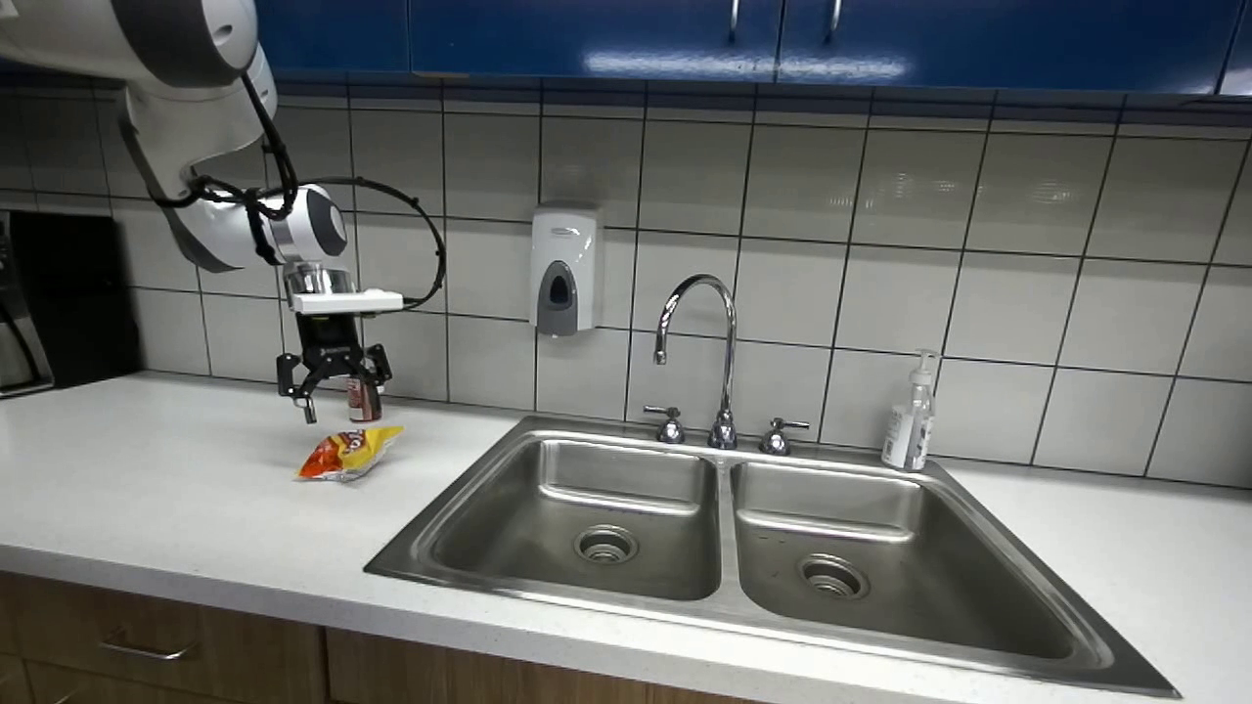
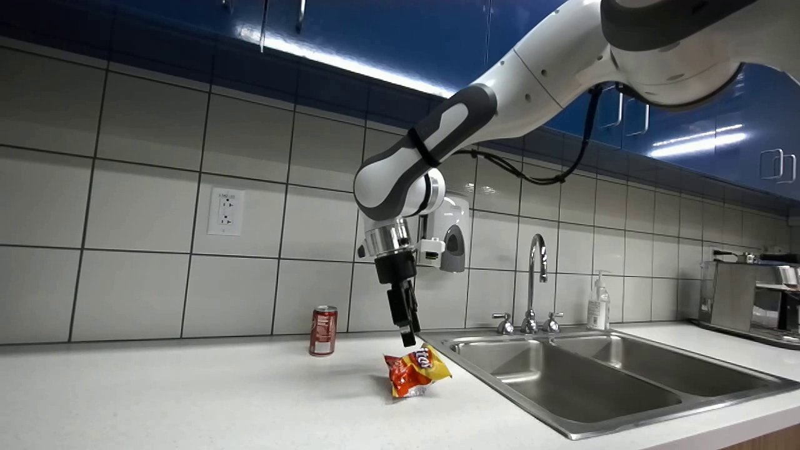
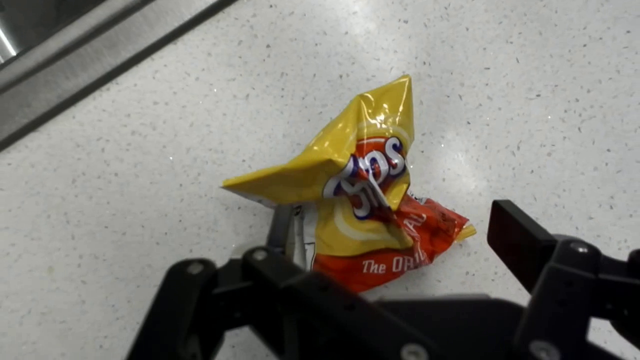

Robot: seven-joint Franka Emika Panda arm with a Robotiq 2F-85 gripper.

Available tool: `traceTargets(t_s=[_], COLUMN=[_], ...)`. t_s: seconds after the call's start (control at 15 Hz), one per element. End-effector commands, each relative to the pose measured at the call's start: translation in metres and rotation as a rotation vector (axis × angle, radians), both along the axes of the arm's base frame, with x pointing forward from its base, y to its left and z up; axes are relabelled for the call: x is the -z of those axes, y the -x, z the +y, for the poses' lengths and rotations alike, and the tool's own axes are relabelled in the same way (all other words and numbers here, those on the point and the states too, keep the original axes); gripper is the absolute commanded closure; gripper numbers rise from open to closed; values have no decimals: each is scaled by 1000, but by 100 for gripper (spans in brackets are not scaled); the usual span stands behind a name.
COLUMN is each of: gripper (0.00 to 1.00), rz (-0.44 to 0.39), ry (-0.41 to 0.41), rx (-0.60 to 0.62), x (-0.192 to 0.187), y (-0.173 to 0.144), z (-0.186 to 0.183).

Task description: Put the orange packet into the sink

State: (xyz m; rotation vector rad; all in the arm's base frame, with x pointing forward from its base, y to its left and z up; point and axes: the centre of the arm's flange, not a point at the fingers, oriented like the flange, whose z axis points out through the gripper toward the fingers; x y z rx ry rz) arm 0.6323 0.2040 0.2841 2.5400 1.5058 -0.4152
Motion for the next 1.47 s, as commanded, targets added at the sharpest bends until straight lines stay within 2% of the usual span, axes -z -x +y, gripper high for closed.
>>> traceTargets(t_s=[0.0, 0.27, 1.2, 1.27, 1.33, 1.4], gripper=[0, 0, 0, 25, 26, 35], rz=[7, 8, 49, 47, 48, 48], ry=[3, -20, -8, -7, -5, -4], rx=[-11, 7, 6, 8, 7, 8], x=[-10, -2, 21, 22, 22, 22], y=[4, 13, 17, 17, 17, 17], z=[-1, -10, -21, -22, -22, -22])
